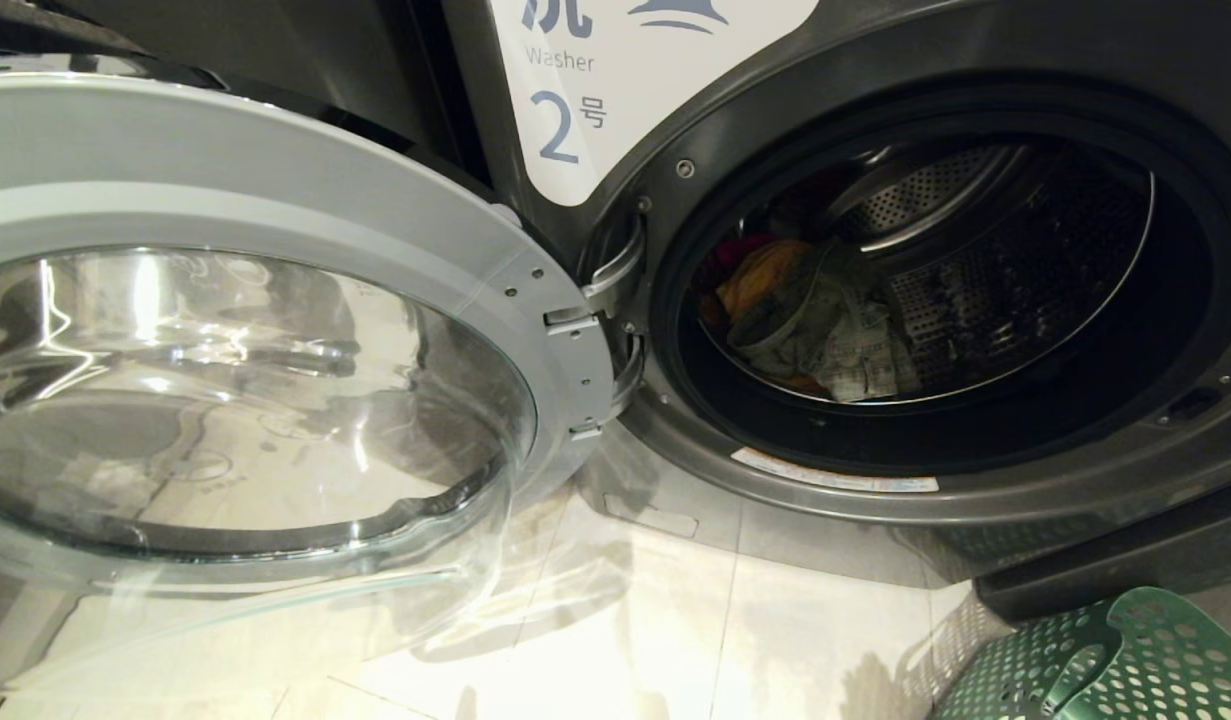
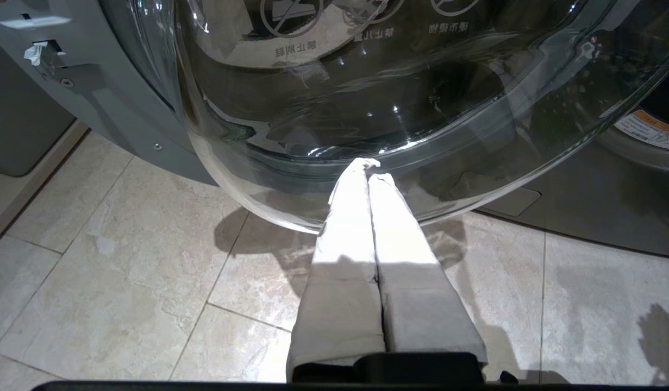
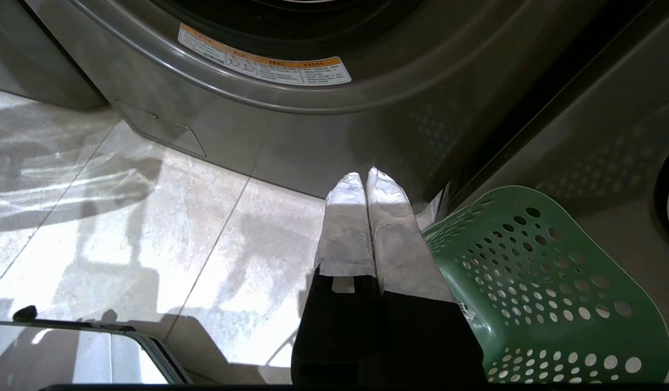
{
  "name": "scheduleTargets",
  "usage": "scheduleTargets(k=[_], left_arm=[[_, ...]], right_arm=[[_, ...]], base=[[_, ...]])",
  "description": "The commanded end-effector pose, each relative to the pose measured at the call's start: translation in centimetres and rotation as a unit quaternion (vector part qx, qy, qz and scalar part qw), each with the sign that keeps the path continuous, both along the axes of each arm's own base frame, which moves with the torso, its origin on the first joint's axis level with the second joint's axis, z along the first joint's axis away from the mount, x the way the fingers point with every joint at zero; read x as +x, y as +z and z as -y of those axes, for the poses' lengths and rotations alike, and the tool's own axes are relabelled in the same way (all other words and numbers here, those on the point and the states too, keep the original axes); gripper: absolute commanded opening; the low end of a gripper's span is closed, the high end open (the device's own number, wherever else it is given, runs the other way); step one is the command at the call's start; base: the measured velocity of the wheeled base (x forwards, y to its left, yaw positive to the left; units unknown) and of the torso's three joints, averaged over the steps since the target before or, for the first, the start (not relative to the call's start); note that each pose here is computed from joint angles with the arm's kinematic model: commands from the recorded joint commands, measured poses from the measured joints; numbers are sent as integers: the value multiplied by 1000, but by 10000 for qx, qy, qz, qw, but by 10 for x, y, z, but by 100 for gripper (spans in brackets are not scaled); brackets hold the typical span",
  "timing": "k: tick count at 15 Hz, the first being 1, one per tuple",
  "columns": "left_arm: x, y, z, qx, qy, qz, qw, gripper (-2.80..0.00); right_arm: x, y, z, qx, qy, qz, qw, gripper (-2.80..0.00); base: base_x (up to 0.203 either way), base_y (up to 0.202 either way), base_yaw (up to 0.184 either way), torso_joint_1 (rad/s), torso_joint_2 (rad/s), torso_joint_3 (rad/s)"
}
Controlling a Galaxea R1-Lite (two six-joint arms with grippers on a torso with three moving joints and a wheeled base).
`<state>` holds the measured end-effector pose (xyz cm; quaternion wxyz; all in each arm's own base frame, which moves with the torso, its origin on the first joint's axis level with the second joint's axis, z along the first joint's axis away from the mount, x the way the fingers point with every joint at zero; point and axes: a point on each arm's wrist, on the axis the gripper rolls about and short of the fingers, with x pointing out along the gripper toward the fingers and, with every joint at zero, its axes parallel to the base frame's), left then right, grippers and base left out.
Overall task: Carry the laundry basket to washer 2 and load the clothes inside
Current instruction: Close the washing machine door with the left hand
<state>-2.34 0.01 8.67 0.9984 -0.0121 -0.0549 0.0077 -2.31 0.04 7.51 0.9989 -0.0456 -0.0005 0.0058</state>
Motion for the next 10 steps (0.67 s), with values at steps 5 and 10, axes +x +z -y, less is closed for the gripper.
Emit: scheduleTargets(k=[5, 10], left_arm=[[3, -11, 0, -4, 5, -196, 9998, -280], [3, -11, 0, -4, 3, -203, 9998, -280]], right_arm=[[0, 0, 0, -4, 11, -17, 10000, -280], [0, 0, 0, -4, 11, -17, 10000, -280]], base=[[0, 0, -18, 1, -1, 0], [-3, 10, -193, 0, 2, 3]])
